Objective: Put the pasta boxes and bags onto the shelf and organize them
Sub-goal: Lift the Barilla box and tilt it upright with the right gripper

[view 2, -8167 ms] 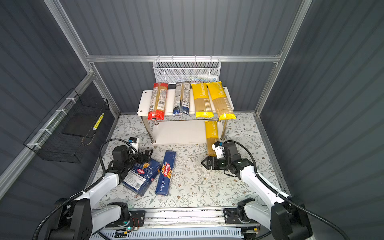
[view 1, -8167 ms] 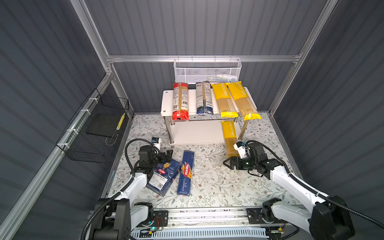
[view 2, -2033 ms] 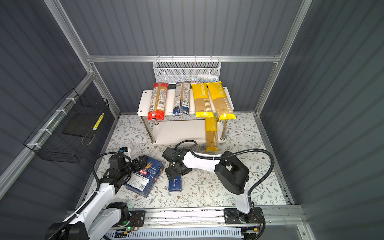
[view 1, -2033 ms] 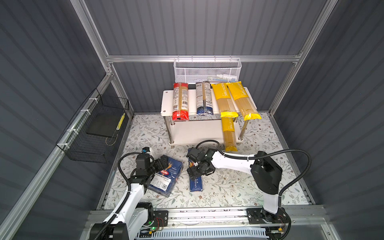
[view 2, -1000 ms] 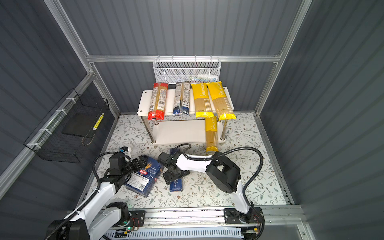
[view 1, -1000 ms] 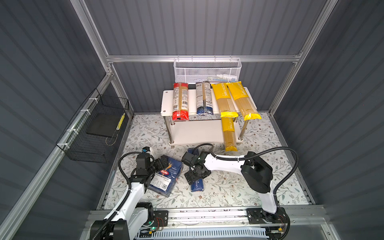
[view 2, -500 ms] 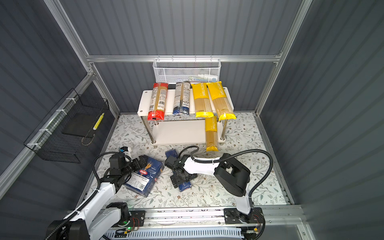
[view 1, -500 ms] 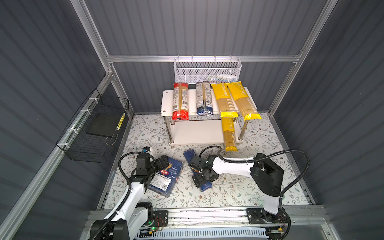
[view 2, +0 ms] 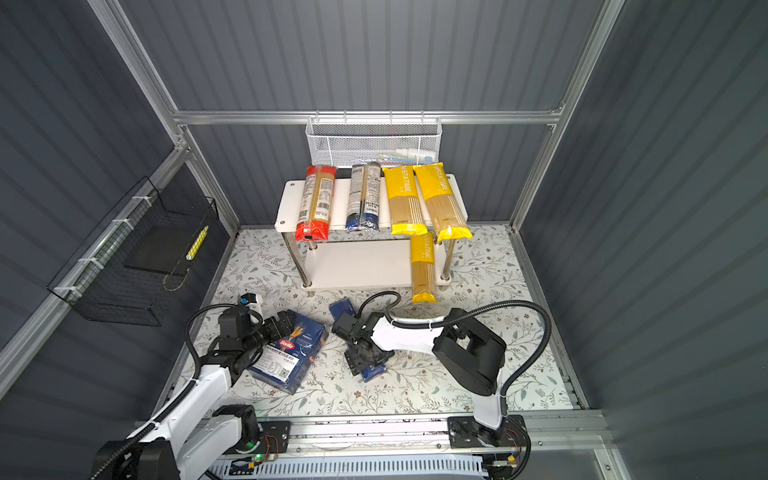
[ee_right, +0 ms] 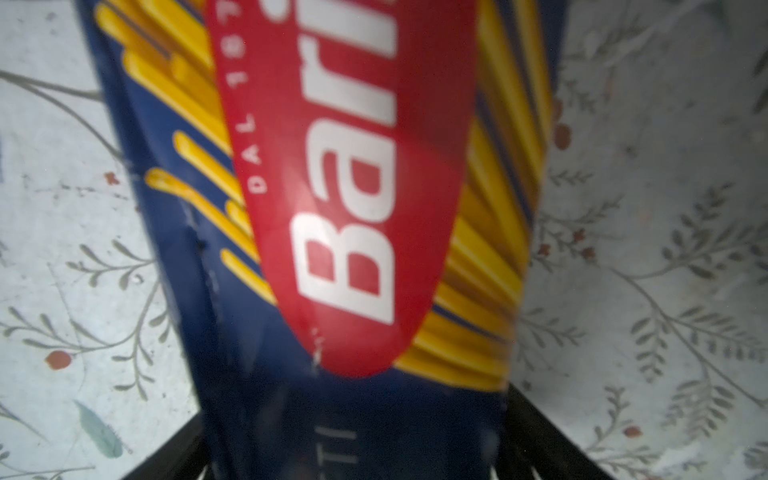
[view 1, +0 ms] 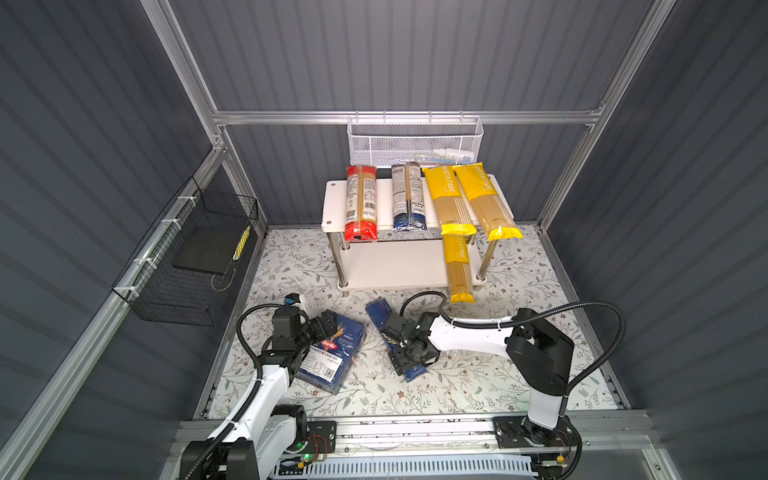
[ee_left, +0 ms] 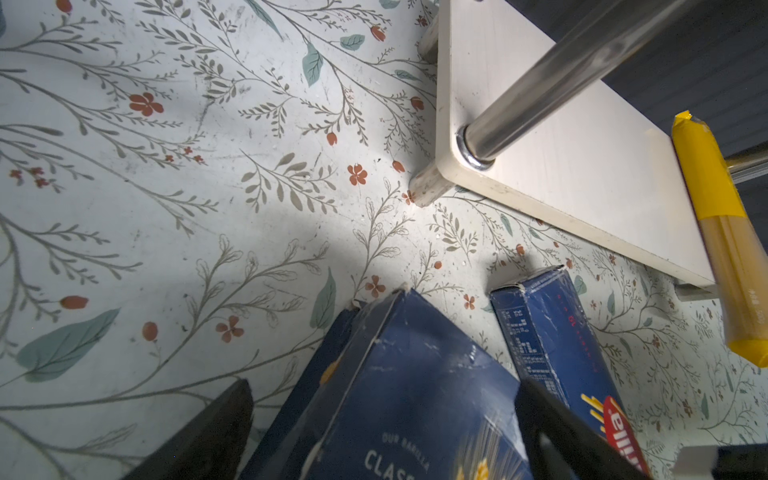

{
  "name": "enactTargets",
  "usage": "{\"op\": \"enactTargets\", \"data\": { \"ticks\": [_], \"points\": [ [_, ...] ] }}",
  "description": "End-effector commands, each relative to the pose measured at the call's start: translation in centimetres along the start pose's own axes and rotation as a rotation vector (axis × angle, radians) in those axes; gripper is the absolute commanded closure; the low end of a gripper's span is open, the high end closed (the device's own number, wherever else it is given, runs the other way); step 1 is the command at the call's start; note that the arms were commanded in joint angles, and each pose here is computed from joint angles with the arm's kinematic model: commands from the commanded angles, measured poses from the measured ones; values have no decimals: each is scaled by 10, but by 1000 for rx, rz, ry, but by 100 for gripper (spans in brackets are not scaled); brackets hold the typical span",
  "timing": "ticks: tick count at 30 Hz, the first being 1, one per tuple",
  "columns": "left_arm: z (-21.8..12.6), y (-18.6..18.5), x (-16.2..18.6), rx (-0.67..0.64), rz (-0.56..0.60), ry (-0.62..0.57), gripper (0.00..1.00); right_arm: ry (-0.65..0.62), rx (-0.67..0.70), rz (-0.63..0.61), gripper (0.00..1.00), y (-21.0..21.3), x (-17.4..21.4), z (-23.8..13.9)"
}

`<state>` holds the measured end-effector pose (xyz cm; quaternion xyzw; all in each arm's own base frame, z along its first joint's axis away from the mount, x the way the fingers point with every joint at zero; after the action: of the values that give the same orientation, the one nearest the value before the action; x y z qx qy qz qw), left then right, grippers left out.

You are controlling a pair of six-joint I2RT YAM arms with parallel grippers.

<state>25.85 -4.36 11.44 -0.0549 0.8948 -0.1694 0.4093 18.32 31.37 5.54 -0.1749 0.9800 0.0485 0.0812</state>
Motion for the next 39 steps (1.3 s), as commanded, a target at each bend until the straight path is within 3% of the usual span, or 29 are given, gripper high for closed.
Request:
{"op": "enactTargets", "data": {
  "ticks": [1,5,16,39],
  "points": [
    [0,-4,12,36,-4,42,1,-30,2,10,21,-4,0,1],
    [1,-3,11,32,-3,42,1,-70,-6,22,32,-3,-5,-7],
    [0,-4,12,34,-3,39,1,-200,11,41,46,-12,-19,-32],
    [-3,-4,11,37,0,22,1,-480,-100,159,60,-36,-36,-96]
  ]
}}
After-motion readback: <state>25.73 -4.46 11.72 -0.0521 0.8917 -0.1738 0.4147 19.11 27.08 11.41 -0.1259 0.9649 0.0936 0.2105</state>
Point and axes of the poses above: each gripper's point midway between its finger pads, its own z axis out along the fingers, its own y axis along the line the jaws close on, x = y × z, the point moved 4 cm from there along -z, back along the fingers, and after that the axes turned 8 degrees about z, right-handed, at the moved point
